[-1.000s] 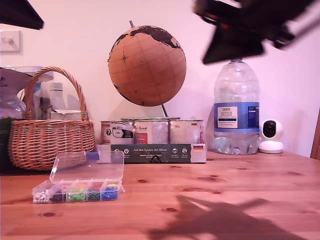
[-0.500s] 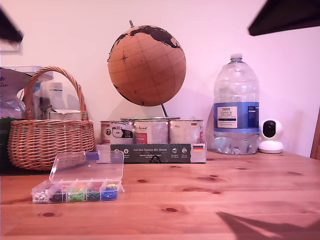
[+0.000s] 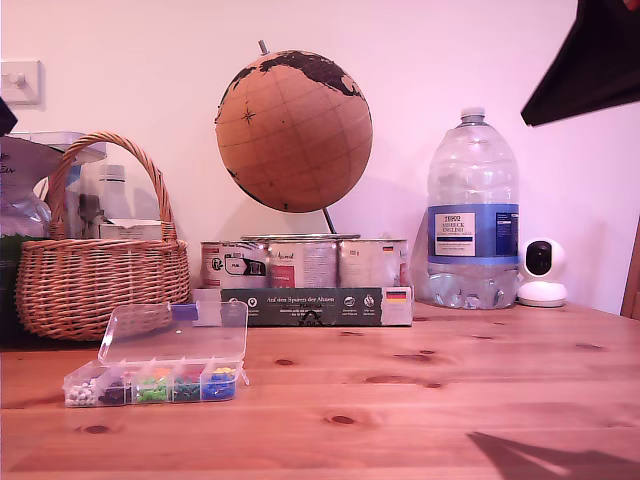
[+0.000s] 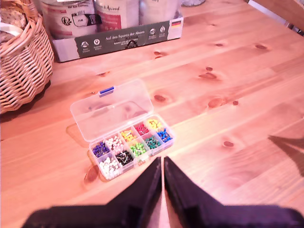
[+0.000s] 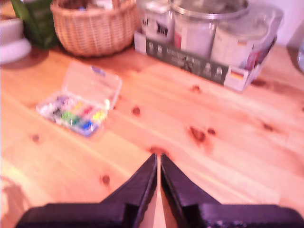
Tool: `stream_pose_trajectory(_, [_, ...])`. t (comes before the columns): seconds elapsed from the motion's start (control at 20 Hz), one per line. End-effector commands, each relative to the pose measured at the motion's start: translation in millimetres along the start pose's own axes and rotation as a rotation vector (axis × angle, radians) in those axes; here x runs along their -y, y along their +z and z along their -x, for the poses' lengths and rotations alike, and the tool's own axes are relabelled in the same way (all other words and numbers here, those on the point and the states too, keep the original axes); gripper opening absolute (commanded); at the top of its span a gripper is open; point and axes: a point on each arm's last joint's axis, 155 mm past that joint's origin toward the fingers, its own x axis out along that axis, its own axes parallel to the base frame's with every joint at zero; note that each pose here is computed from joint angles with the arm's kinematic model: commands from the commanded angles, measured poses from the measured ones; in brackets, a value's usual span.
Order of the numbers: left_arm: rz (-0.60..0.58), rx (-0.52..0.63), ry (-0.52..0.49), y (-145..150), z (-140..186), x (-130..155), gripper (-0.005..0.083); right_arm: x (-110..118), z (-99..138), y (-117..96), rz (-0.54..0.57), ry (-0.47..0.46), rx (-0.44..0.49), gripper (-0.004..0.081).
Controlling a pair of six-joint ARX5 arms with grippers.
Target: Sort the loose pins on the table into their correct compartments
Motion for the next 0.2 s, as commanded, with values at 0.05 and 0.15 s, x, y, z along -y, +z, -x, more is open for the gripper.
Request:
stream_pose_trajectory(0.05, [0.002, -0.017, 0.004, -7.6, -3.8, -1.1, -0.002, -0.9, -1.4, -8.5, 0.001, 0.002, -0.027, -0.0013])
stream_pose_trajectory(0.15, [0.002, -0.017, 0.004, -7.7, -3.8, -1.1, -0.002, -0.9, -1.2, -12.8, 0.003, 0.001, -0.044, -0.0013])
